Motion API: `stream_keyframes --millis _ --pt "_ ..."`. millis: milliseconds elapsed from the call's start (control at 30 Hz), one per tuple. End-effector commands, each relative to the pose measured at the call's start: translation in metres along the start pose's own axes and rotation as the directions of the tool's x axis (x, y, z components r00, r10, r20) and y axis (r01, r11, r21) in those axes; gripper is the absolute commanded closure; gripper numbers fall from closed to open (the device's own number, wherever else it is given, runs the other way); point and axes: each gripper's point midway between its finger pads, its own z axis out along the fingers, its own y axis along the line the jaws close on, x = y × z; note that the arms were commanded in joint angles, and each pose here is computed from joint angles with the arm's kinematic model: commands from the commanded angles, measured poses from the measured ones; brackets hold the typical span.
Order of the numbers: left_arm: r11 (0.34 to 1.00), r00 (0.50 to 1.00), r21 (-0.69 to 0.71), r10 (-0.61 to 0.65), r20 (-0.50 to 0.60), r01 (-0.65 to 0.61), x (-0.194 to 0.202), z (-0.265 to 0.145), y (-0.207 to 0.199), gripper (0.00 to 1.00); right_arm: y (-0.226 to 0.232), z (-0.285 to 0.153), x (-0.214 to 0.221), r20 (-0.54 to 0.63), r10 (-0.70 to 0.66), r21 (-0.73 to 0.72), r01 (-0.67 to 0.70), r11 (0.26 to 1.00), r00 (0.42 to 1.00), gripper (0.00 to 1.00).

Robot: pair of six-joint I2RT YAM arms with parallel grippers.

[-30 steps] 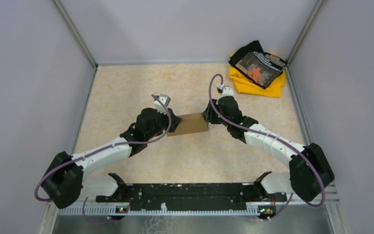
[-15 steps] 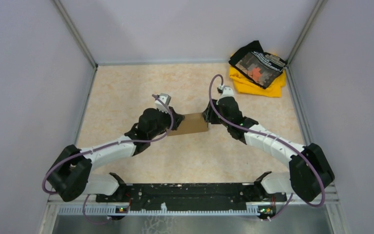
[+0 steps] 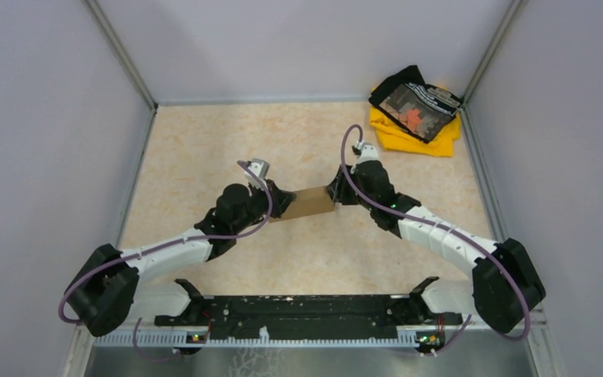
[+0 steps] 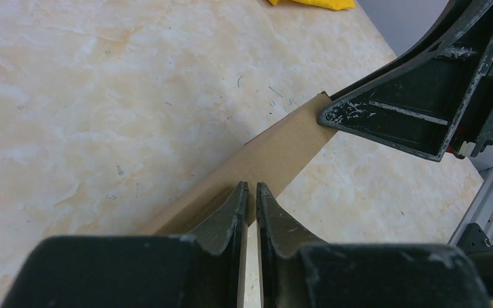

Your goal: Fold the paper box

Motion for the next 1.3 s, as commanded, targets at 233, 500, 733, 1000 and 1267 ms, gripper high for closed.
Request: stream_keyframes --millis 233,500,733,1000,1267 --pt "0.999 0.982 -0.037 -0.046 -0.181 0.04 0.064 -0.026 0.018 0.85 -0.049 -0.037 0.088 -0.259 -0.011 0.134 0.047 0.99 0.966 0.63" --pt "0.996 0.97 -0.036 -0.084 -0.228 0.078 0.084 -0.037 0.015 0.85 -0.055 -0.054 0.107 -0.277 0.014 0.135 0.025 0.99 0.961 0.63" --pt "0.991 0.976 -0.129 -0.065 -0.209 0.038 0.071 -0.042 0.028 0.83 -0.056 -0.06 0.097 -0.263 -0.008 0.151 0.049 0.987 0.965 0.6" --pt "0.937 0.967 -0.349 -0.063 -0.247 -0.028 0.052 -0.053 0.056 0.46 -0.044 -0.046 0.071 -0.266 -0.093 0.14 0.134 0.981 0.959 0.57" --pt "0.935 0.94 -0.342 -0.033 -0.34 -0.09 0.069 -0.062 0.061 0.22 -0.038 -0.02 0.078 -0.307 -0.243 0.046 0.269 0.962 0.92 0.49"
